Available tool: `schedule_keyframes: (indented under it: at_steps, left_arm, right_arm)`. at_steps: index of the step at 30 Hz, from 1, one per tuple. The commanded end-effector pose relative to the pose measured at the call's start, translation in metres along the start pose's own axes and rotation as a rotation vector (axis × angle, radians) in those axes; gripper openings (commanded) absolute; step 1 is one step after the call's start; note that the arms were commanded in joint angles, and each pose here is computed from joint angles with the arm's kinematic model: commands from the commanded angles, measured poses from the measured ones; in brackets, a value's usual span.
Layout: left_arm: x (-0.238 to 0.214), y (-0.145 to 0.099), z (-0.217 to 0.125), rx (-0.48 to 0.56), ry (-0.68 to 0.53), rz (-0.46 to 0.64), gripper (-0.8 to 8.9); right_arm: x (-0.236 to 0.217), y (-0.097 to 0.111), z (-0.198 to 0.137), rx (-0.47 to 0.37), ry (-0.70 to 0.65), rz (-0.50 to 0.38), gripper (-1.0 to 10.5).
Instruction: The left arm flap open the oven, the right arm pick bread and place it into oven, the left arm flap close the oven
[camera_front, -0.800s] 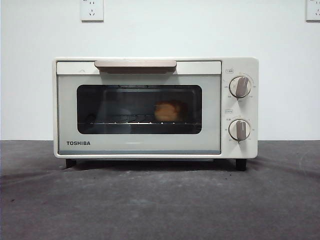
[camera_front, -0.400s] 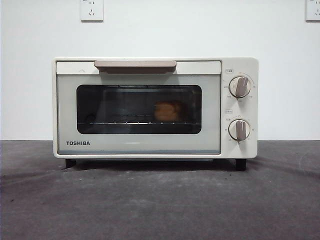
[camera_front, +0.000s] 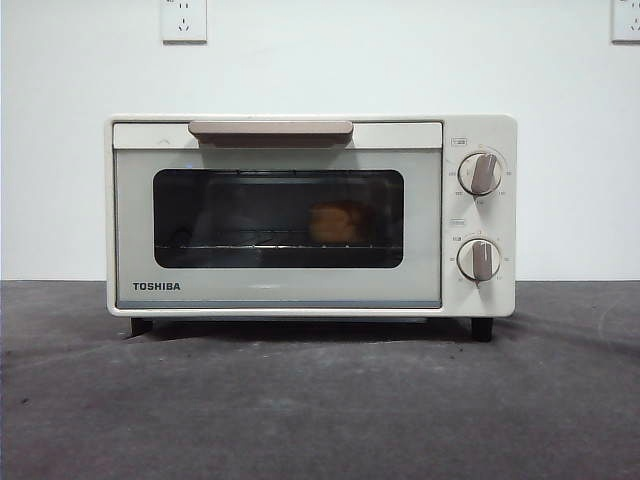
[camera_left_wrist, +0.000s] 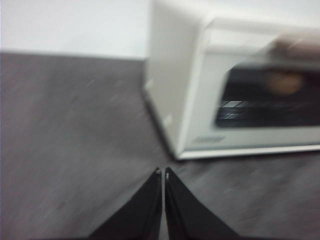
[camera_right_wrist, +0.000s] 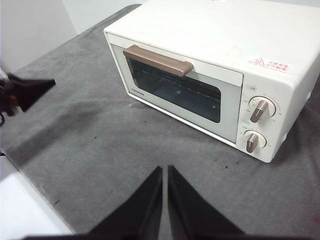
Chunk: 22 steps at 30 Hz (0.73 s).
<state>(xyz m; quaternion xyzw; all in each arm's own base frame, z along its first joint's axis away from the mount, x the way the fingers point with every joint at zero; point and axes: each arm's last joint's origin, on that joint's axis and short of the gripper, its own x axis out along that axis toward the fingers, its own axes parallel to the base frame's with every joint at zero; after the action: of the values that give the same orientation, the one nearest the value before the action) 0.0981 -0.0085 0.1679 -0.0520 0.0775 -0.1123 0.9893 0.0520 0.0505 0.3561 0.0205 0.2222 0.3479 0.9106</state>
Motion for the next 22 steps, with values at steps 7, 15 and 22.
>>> schedule_keyframes:
  at_steps: [7,15,22]
  left_arm:
    - [-0.001,0.007,-0.017,0.032,0.006,0.173,0.2]
    - [-0.001,0.008,-0.018,0.032,0.02,0.204,0.2]
    - [-0.001,0.008,-0.018,0.03,0.019,0.203,0.2]
  right_arm:
    - [-0.003,0.001,0.005,-0.01,-0.025,0.008,0.1]
    - [-0.003,0.001,0.005,-0.01,-0.025,0.008,0.1]
    - [-0.003,0.001,0.005,-0.01,-0.025,0.008,0.1]
